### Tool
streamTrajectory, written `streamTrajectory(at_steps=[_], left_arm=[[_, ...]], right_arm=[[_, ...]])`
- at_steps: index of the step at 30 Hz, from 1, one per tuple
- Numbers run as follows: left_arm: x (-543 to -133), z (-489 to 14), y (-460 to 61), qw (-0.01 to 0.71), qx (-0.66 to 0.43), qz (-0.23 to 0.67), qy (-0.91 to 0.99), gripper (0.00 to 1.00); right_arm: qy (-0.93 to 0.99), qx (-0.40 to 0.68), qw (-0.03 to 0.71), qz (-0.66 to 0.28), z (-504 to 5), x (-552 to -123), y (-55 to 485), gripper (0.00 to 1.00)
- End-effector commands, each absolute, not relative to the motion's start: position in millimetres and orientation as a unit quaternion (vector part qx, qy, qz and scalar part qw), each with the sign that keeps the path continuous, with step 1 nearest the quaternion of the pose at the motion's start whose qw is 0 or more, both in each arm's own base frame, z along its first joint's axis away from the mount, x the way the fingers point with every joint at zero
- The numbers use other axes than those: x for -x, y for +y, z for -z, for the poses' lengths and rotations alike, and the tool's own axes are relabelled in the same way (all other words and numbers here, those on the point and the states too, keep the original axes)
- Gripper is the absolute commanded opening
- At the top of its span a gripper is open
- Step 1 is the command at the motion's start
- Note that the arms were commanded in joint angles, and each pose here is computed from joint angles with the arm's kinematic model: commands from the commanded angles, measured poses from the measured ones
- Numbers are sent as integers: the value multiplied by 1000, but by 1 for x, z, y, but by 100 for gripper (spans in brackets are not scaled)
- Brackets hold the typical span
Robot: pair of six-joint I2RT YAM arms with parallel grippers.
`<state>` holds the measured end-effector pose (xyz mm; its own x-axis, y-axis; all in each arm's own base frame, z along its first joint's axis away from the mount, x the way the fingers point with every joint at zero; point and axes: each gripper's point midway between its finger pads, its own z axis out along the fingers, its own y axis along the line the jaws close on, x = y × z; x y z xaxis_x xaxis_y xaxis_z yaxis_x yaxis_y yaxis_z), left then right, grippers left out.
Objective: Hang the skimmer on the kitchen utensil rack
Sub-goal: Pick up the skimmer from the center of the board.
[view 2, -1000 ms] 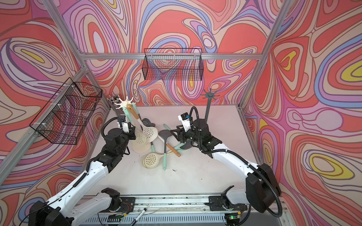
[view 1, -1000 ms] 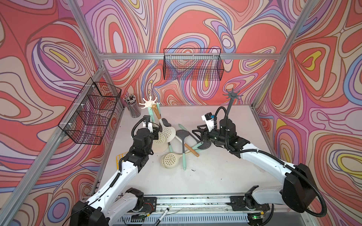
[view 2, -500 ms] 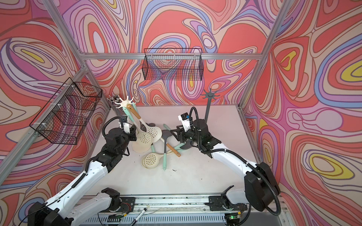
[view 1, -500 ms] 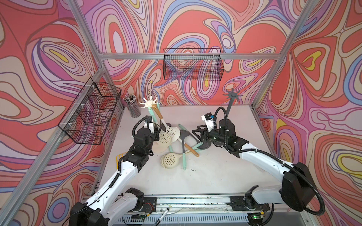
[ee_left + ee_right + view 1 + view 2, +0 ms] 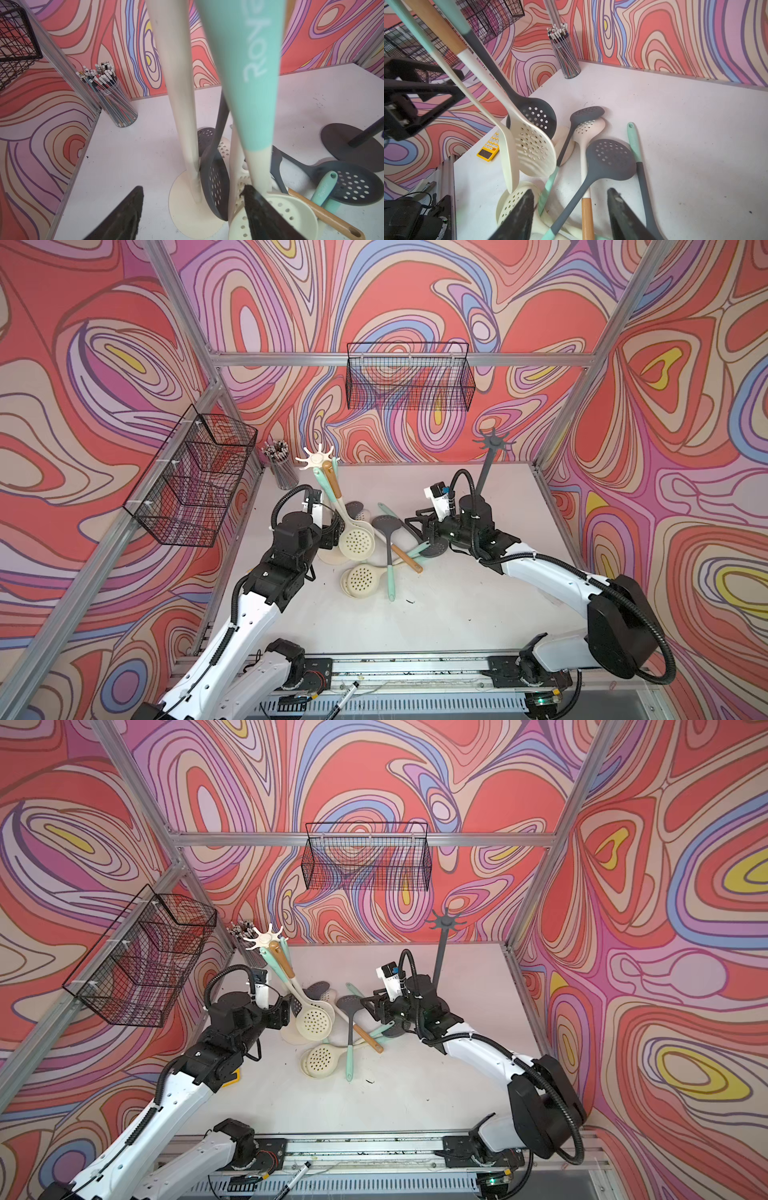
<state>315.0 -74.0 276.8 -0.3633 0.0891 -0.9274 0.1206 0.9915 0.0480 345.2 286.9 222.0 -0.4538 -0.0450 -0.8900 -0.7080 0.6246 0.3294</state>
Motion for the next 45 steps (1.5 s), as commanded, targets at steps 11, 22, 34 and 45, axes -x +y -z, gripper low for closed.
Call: streamTrajectory(at_steps=[11, 22, 34, 45], left_arm=[[-273, -247, -44, 472, 2, 52, 880, 100], [-242, -222, -52, 402, 34, 105, 909, 100], [-223, -188, -61, 331, 69, 142, 930, 100], [-222, -193, -66, 343, 64, 158, 924, 100]], right_arm=[[876, 179, 362, -264, -128, -351, 281, 56], [886, 195, 350, -233, -110, -345, 279, 55], [884, 231, 335, -230, -95, -308, 304, 53], [895, 99, 320, -294, -96, -293, 333, 48]])
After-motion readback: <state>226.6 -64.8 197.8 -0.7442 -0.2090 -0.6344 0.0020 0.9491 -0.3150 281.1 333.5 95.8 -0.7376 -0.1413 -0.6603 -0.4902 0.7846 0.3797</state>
